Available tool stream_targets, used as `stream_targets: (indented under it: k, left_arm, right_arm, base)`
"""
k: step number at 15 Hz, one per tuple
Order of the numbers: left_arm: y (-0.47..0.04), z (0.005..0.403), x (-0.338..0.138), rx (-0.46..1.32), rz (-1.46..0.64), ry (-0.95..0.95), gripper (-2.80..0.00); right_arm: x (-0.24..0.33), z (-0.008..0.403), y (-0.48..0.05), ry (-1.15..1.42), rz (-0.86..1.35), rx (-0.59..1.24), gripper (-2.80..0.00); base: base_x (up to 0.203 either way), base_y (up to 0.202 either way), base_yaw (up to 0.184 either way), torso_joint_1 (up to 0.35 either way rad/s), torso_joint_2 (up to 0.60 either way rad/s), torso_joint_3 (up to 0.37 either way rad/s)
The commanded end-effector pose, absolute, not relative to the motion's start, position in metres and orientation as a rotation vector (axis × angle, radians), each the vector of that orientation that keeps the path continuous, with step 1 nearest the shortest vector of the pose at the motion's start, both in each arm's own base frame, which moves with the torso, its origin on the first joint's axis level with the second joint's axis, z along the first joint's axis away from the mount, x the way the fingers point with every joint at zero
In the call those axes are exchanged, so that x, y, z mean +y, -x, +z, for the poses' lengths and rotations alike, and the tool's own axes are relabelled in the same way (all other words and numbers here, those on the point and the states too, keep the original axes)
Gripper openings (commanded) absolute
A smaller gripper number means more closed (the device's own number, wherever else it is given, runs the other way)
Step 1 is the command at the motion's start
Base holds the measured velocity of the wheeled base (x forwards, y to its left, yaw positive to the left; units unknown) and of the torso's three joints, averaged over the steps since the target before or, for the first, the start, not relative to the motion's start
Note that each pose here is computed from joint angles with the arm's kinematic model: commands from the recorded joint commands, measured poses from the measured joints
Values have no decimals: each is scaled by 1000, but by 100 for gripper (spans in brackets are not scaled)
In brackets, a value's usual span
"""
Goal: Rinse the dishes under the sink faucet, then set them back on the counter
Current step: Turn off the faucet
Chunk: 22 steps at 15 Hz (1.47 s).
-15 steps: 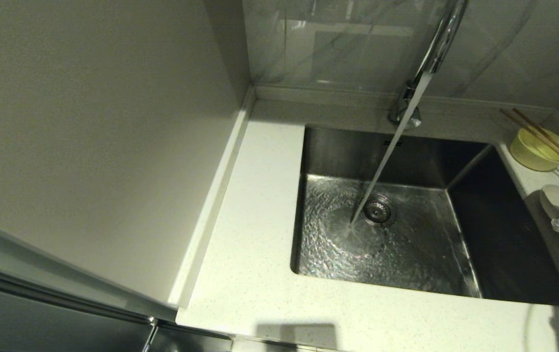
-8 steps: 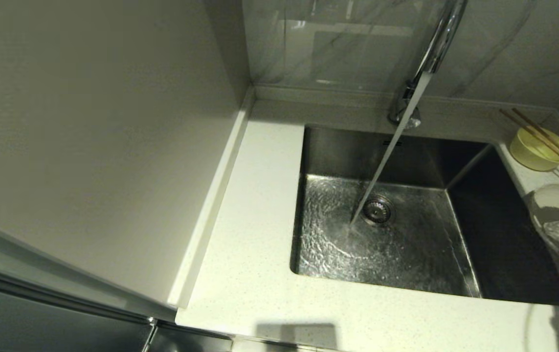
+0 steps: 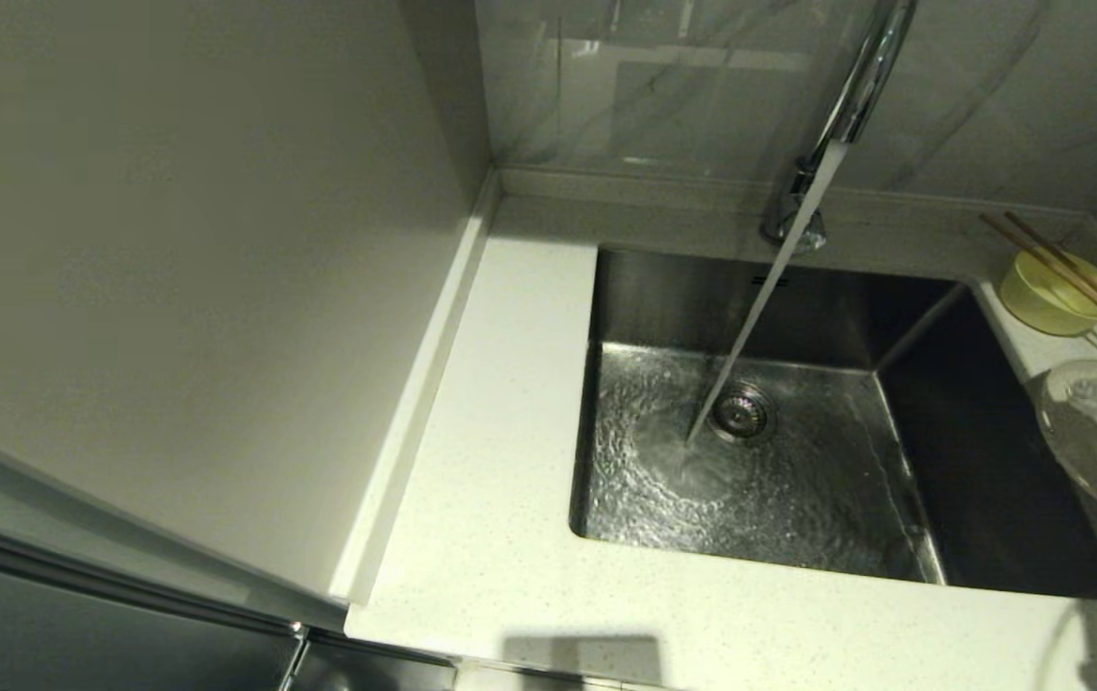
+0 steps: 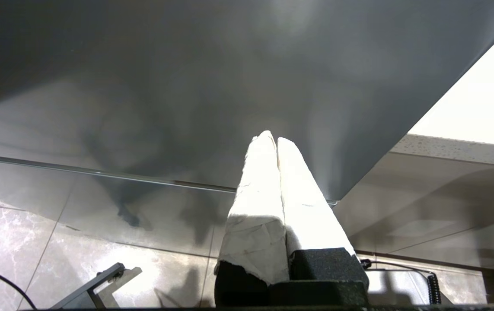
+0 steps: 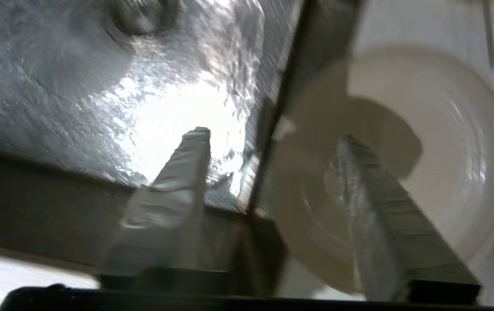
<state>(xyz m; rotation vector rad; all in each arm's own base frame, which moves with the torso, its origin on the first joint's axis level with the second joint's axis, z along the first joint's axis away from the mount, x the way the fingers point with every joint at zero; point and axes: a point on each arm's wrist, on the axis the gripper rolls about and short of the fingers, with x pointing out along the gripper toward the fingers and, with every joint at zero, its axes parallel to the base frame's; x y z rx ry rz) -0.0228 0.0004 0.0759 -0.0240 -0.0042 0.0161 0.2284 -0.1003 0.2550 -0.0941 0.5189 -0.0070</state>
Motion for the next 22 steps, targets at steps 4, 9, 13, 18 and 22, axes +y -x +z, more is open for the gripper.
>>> stream_targets:
  k: [4, 9, 13, 18, 22]
  left_arm:
    - [23, 76, 0, -6, 17, 25, -280]
    - [23, 76, 0, -6, 17, 25, -280]
    - [23, 76, 0, -6, 17, 25, -280]
    - [23, 76, 0, -6, 17, 25, -280]
    - [23, 76, 0, -6, 17, 25, -280]
  right_arm:
    - [-63, 301, -241, -83, 84, 363, -280]
    - [-18, 301, -307, -406, 226, 303, -280]
    - [-7, 308, -378, -552, 259, 208, -280]
    - [-5, 285, -414, -683, 265, 289, -280]
    - [-8, 271, -414, -590, 276, 365, -280]
  base:
    - [0, 0, 0, 0, 0, 0]
    - [0, 0, 0, 0, 0, 0]
    - [0, 0, 0, 0, 0, 0]
    - [0, 0, 0, 0, 0, 0]
    - [0, 0, 0, 0, 0, 0]
